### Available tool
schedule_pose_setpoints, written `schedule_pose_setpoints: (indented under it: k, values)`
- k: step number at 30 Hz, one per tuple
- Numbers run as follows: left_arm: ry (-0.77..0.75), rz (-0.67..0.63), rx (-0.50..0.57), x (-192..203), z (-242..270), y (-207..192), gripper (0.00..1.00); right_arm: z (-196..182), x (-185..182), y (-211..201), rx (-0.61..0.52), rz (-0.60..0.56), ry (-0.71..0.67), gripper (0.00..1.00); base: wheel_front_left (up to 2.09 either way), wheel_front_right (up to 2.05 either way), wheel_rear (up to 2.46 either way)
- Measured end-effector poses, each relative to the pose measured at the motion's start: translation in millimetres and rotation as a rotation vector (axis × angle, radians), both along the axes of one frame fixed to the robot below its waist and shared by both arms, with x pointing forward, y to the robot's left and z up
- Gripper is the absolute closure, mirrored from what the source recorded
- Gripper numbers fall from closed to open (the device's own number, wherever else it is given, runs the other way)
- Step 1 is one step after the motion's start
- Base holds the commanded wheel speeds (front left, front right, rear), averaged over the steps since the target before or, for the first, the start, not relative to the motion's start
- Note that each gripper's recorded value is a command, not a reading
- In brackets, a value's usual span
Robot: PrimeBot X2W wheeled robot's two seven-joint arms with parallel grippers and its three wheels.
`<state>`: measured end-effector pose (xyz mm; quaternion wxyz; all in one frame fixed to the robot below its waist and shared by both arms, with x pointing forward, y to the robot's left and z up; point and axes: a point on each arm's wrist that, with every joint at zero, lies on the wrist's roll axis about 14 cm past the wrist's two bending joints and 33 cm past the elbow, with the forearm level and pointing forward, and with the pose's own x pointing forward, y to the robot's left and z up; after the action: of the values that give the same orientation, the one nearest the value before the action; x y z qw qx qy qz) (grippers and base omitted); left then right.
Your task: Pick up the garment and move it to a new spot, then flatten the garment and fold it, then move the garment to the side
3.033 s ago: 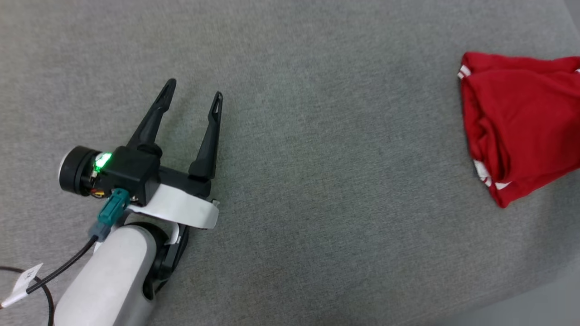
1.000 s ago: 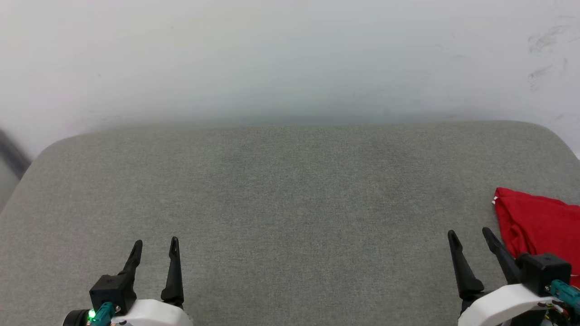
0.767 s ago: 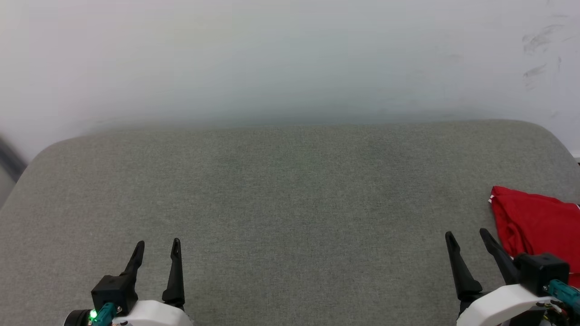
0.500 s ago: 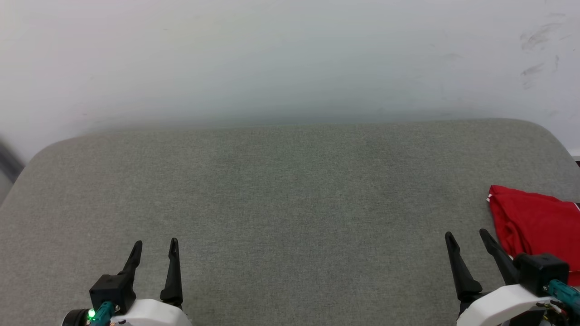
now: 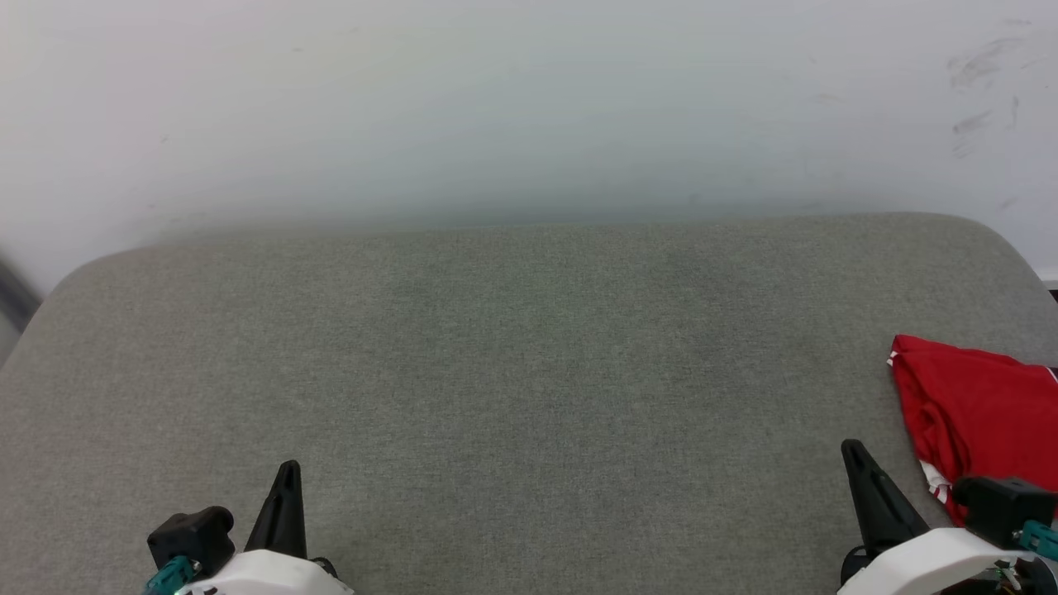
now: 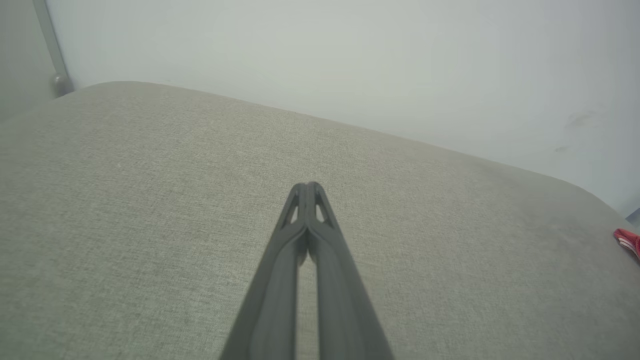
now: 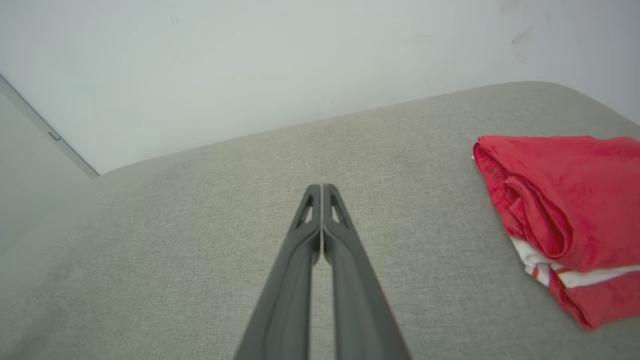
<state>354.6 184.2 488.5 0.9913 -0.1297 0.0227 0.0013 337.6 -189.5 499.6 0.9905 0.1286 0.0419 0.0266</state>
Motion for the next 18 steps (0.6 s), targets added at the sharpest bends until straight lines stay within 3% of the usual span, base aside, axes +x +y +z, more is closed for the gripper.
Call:
schedule_pose_setpoints:
  k: [18]
  values:
    - [0.063, 0.041, -0.308, 8.8, -5.0, 4.9, 1.00, 2.3, 10.6, -2.8, 0.308, -0.033, 0.001, 1.00, 0.00, 0.00, 0.00]
